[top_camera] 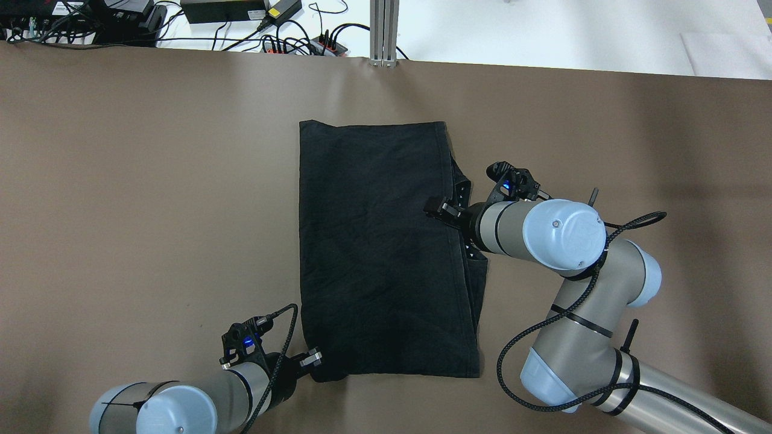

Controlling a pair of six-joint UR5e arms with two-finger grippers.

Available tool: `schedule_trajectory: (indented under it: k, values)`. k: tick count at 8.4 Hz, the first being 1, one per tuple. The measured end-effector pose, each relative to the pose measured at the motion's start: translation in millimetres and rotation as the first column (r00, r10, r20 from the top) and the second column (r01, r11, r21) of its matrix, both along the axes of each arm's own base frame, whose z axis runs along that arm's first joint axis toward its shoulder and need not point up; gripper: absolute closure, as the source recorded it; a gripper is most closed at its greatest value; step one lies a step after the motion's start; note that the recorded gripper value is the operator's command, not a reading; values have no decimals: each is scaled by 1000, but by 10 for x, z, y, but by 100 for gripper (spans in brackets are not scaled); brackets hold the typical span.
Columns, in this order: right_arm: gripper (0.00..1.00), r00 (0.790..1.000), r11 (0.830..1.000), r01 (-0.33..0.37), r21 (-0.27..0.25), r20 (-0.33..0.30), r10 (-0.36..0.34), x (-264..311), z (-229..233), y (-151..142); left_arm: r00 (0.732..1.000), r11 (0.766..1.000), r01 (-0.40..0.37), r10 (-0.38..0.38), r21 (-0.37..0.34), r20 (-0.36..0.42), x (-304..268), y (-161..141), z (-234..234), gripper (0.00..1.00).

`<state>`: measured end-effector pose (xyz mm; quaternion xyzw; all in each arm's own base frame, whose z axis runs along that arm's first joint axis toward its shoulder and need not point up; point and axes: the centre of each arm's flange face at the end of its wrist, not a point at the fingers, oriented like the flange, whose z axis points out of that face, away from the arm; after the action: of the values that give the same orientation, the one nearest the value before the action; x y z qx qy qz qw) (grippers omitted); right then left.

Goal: Fold clothes
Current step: 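Grasp the shirt corners with both grippers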

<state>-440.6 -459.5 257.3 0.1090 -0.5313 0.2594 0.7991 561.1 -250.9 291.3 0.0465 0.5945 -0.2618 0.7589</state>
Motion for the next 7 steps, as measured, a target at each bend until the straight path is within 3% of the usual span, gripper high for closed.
schedule_trajectory:
  k: [7]
  values:
    - [6, 1000, 1000, -11, 2, -3, 11, 6, 8, -2, 1000, 1000, 9, -9, 7, 6, 2, 1, 22, 100]
